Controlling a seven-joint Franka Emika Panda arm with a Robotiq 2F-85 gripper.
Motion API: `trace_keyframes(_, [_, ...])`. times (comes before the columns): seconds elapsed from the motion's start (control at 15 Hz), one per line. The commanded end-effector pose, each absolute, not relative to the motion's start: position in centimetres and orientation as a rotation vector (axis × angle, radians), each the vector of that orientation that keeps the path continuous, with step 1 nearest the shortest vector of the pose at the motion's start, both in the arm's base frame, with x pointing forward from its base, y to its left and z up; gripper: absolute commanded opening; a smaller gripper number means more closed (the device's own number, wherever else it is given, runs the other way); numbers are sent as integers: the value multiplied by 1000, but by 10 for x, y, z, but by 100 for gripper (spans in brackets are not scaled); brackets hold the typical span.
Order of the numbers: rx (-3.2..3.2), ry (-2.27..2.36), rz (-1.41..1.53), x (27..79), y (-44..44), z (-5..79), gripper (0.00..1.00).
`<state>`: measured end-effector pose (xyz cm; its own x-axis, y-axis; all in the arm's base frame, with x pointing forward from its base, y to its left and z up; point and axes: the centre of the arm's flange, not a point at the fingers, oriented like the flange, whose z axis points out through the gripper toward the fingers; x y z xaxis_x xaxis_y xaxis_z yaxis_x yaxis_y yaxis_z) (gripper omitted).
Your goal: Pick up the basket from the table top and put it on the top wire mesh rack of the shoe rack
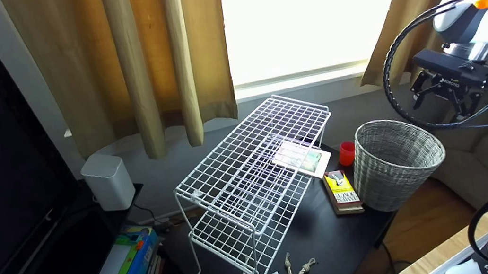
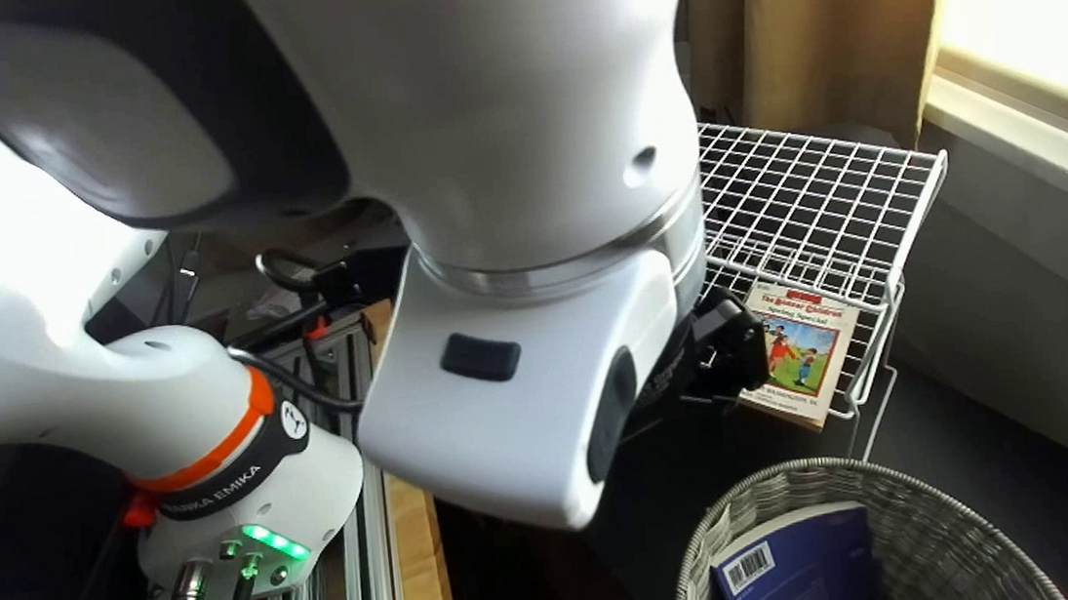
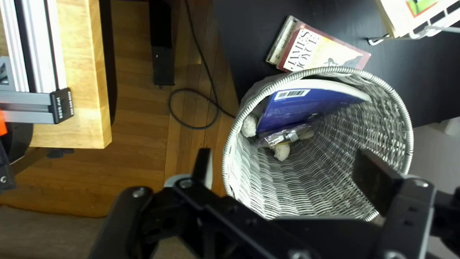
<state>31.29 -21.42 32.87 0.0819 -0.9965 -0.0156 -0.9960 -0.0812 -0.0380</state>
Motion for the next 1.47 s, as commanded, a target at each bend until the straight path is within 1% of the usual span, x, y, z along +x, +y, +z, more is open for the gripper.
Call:
trace_keyframes(0.0, [-2213,2177,12,335,-221,289,100])
trace_keyframes(0.47, [-2153,2280,81,346,-229,232,100])
trace_keyframes(1.0, [-2026,2405,155,346,-238,174,100])
trace_keyframes(1.07, [-2008,2416,176,345,-239,169,100])
trace_keyframes(1.13, [-2041,2394,162,341,-233,186,100])
trace_keyframes(1.4, [-2026,2416,191,343,-236,174,100])
